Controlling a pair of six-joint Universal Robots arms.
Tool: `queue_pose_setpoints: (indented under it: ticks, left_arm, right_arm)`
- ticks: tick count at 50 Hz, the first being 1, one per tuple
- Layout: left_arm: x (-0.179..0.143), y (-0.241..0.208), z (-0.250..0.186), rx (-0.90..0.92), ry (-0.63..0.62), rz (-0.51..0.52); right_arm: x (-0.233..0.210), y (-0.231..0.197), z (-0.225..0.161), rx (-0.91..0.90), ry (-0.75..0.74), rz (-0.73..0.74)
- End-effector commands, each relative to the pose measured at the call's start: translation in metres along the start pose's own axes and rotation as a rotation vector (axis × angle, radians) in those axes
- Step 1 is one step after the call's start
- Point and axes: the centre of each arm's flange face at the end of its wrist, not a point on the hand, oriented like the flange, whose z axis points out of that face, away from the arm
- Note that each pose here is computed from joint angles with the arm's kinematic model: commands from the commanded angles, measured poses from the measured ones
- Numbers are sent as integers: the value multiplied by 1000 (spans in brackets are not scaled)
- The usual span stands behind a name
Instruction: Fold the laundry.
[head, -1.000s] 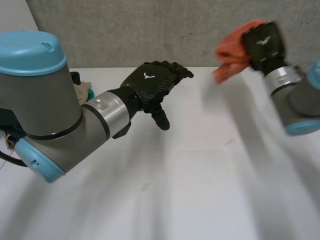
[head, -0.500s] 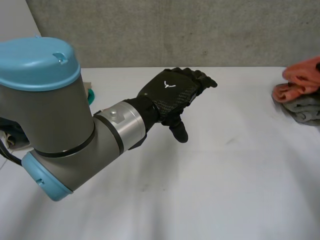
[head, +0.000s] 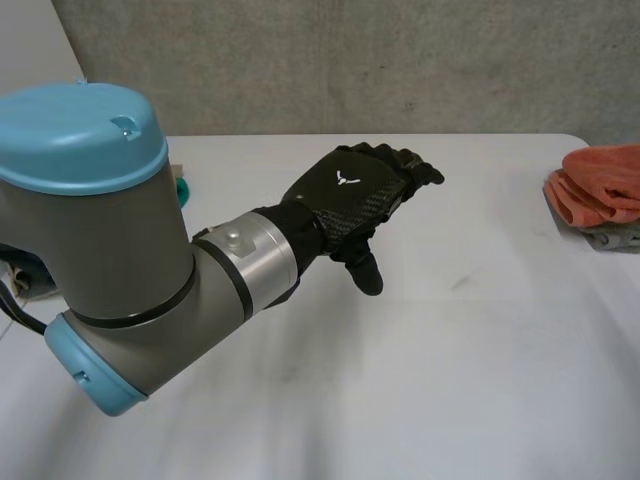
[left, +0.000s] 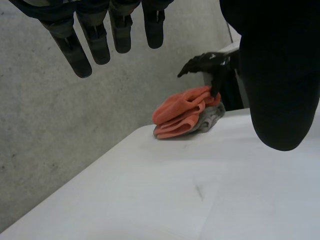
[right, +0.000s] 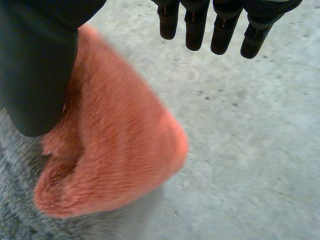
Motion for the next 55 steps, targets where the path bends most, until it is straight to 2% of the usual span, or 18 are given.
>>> queue_pose_setpoints:
  ticks: [1, 8, 11, 13, 15, 17, 18, 21, 25, 26, 29, 33, 37, 41, 48, 50, 51, 55]
  left_arm:
    - [5, -13, -6, 34, 7, 12]
    - [-1, -39, -16, 109, -21, 37]
    - [-11, -54, -19, 173, -67, 60]
    - [-28, -62, -21, 210, -137, 74]
    - [-61, -70, -26, 249, -290, 87]
    - [-87, -75, -32, 275, -408, 97]
    - [-113, -80, -39, 298, -521, 111]
    - [-149, -79, -48, 306, -655, 134]
    - [-212, -54, -59, 222, -813, 193]
    - [-239, -35, -62, 151, -869, 226]
    - [-274, -1, -63, 34, -923, 276]
    - [-328, 75, -61, -214, -943, 395]
    - [-357, 131, -58, -390, -922, 520]
    - [-385, 173, -70, -507, -930, 580]
    - [-391, 181, -62, -470, -947, 547]
    - [-384, 164, -54, -399, -960, 509]
    - [-368, 125, -46, -284, -974, 463]
    - [-338, 68, -43, -114, -969, 397]
  right_arm:
    - [47, -44, -35, -140, 183, 6]
    - [84, -100, -54, -247, 399, -269]
    - [71, -120, -49, -218, 423, -323]
    - [35, -139, -37, -149, 351, -296]
    - [-8, -171, -32, -38, 256, -249]
    - [-34, -190, -37, 26, 187, -209]
    - [-57, -199, -45, 72, 111, -173]
    - [-94, -209, -63, 134, -26, -130]
    - [-174, -217, -102, 213, -299, -92]
    - [-189, -217, -109, 215, -349, -77]
    - [-227, -210, -131, 188, -448, -36]
    - [-247, -198, -149, 120, -487, -10]
    - [-250, -186, -157, 48, -480, -5]
    - [-254, -176, -165, -9, -497, -11]
    - [-256, -170, -167, -34, -503, -32]
    - [-256, -169, -167, -34, -502, -34]
    - [-255, -170, -167, -33, -498, -34]
    - [-248, -172, -164, -31, -464, -40]
